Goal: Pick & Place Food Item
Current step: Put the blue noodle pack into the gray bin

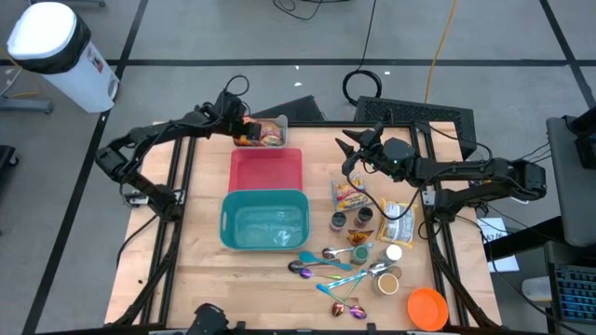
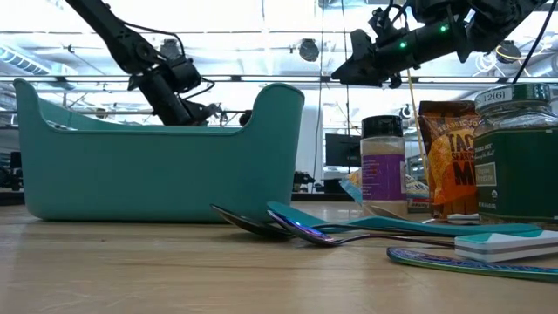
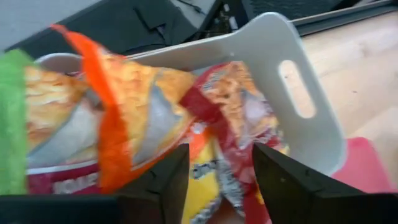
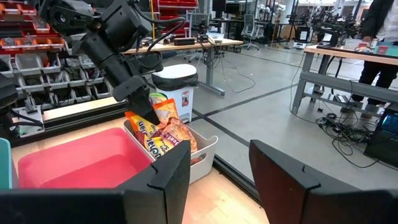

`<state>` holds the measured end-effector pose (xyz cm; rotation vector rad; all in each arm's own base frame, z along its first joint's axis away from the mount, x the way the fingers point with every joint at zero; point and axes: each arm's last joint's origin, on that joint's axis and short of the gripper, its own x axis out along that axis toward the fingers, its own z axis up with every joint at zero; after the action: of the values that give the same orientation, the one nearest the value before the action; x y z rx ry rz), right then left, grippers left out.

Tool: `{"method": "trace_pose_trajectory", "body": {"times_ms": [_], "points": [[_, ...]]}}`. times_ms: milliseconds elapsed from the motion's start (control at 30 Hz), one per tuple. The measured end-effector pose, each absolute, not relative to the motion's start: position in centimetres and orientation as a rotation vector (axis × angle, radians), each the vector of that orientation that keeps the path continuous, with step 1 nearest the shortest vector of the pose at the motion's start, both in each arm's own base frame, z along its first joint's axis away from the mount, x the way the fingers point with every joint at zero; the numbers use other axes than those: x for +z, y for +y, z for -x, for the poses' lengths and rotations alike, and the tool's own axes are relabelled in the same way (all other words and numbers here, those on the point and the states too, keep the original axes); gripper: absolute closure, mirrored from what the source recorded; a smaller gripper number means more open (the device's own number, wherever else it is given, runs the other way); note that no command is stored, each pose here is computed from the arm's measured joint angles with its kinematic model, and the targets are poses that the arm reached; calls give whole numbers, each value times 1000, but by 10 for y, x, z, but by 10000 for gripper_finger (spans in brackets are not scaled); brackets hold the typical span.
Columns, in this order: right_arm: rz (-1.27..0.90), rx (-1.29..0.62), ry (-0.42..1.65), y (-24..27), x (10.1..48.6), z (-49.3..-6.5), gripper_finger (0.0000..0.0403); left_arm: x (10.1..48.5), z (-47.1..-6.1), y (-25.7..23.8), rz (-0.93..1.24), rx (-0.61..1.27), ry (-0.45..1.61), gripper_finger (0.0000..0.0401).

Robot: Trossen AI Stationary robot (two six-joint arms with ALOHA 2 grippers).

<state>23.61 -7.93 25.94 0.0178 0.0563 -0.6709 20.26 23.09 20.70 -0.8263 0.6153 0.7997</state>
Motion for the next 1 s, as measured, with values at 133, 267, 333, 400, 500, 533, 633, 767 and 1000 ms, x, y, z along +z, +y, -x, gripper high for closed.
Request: {"method": "trace_pose_trajectory", "body": {"times_ms": [133,267,333,400,500,533,633,767,1000], "points": [[-18,-671,56,-79,259,-236,248,214,-206,232,850,724,589,195],[-18,-671,57,-79,259,-236,248,224,-210,234,849,658,563,190],[-17,-670,61,-79,259,-236,248,230,-213,235,839,615,549,189],[-17,-669,71,-79,258,-236,248,238,-213,234,817,572,528,189],[-26,-669,94,-78,258,-233,248,256,-211,232,756,554,480,189],[-35,-669,104,-78,258,-231,248,261,-209,230,744,554,468,189],[-69,-669,125,-75,260,-225,248,278,-205,225,691,547,422,189],[-85,-645,212,-67,258,-214,248,297,-198,217,636,537,350,189],[-211,-628,375,-55,251,-192,248,305,-202,212,607,513,308,189]]}}
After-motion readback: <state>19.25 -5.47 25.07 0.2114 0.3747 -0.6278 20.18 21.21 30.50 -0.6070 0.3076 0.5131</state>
